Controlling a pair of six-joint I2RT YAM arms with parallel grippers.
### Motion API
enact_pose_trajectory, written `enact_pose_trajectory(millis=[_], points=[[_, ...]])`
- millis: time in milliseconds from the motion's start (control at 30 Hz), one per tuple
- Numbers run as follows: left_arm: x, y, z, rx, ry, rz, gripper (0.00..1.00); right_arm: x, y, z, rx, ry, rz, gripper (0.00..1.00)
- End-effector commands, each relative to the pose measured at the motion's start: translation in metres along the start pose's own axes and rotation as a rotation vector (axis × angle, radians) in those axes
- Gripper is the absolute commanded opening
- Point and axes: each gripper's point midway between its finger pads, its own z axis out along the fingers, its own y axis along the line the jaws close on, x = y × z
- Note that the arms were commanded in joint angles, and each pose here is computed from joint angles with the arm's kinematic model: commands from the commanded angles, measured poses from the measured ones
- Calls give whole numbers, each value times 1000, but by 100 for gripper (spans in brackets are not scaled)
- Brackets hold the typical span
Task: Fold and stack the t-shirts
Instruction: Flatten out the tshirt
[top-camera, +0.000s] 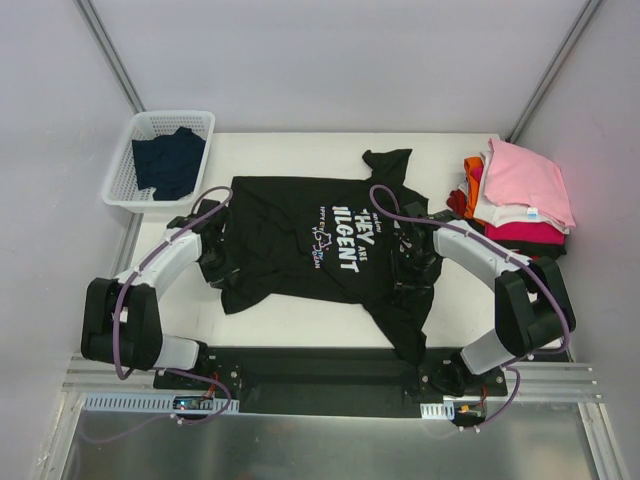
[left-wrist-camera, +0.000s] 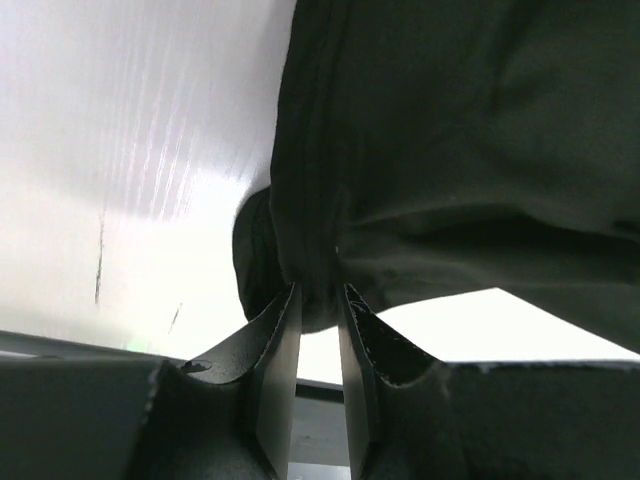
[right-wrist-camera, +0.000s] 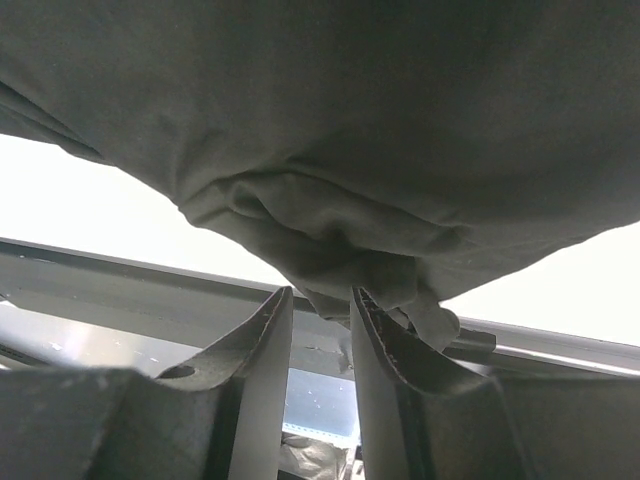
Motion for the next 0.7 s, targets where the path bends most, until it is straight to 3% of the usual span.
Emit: enact_pose_trajectory(millis=[0, 200, 333, 433, 467, 500, 600, 667], points=[[-4, -9, -35, 56, -34, -8, 21, -1, 1, 0, 12, 4, -7, 33], [6, -6, -56, 80, -48, -16, 22, -1, 0, 1, 15, 7, -18, 32], [18, 8, -45, 34, -19, -23, 25, -1, 2, 4, 10, 11, -23, 32], [21, 16, -37, -16, -3, -38, 50, -1, 2, 3, 11, 10, -27, 32], [20, 17, -37, -24, -5, -40, 64, -1, 2, 3, 12, 9, -28, 32], [18, 18, -35, -42, -5, -48, 72, -1, 1, 2, 17, 7, -28, 32], [9, 21, -32, -87, -14, -55, 82, 1, -2, 1, 27, 4, -28, 32], [4, 19, -31, -91, -13, -61, 82, 6, -4, -1, 32, 5, -24, 31]])
